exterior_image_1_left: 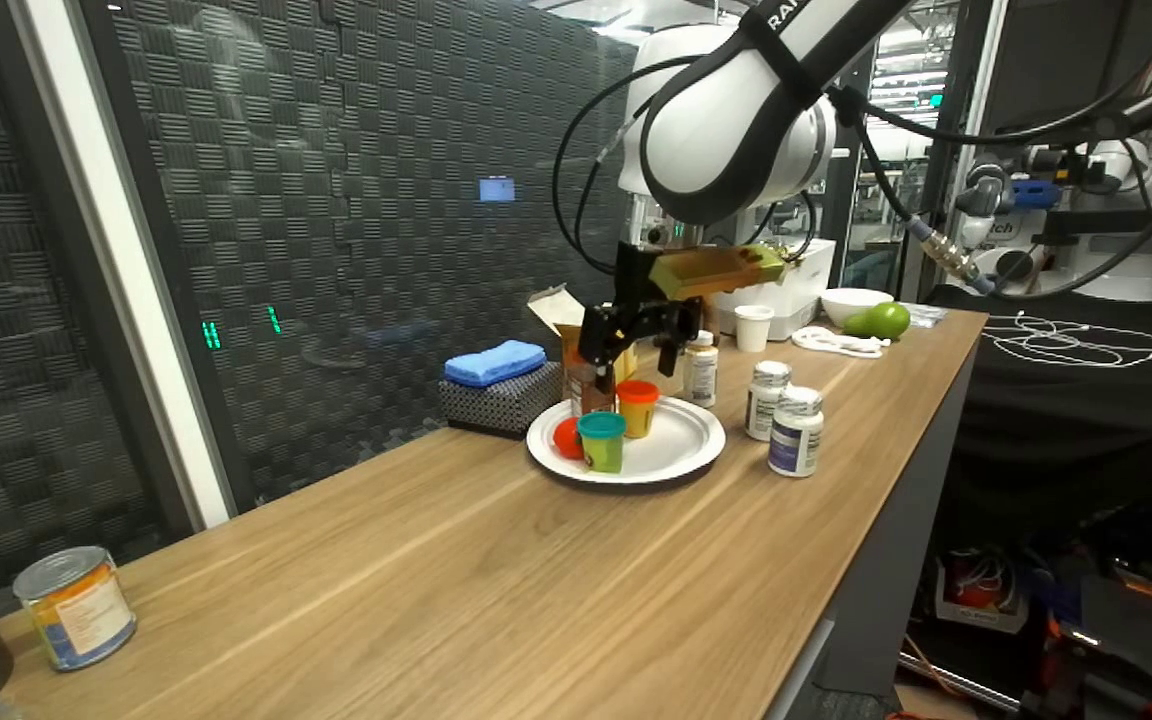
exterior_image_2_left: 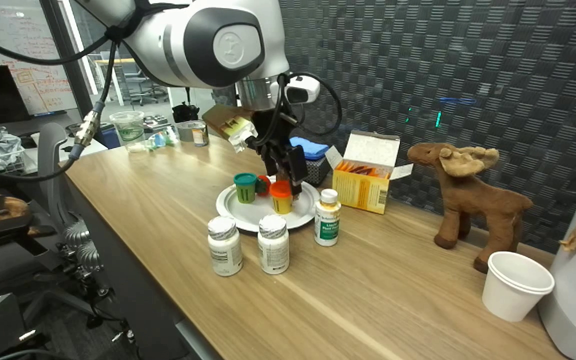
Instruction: Place the containers and orange toy on the white plate
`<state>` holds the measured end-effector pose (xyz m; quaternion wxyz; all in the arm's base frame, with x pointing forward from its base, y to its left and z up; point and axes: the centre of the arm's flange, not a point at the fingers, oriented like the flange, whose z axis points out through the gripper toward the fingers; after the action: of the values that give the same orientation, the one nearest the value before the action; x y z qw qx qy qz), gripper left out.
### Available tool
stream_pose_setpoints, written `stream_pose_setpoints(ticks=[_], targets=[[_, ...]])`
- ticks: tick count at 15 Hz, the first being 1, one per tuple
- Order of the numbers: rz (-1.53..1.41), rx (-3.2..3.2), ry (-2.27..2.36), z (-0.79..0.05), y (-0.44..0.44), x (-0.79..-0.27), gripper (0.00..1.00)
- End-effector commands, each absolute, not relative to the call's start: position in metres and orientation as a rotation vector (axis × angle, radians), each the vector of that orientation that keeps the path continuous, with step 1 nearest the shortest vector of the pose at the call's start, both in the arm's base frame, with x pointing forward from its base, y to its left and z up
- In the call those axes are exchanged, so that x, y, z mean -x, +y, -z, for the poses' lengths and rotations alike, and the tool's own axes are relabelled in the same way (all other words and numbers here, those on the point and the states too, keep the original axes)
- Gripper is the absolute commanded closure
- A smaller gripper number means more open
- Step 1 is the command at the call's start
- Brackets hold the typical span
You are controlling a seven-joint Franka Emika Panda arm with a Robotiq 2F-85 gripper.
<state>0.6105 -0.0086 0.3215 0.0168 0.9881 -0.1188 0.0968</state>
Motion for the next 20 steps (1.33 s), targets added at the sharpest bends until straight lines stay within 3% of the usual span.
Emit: stream_pose_setpoints(ticks=[1, 9, 14, 20], targets=[[-0.358, -3.056, -0.366, -0.353, -0.001, -0.597, 0.00], [-0.400, -2.891, -0.720, -0.423, 0.034, -0.502, 0.00], [-0.361, -2.844, -1.056, -0.416, 0.034, -0.452, 0.00], [-0.315, -2.779, -1.224, -0.391, -0.010, -0.432, 0.00]])
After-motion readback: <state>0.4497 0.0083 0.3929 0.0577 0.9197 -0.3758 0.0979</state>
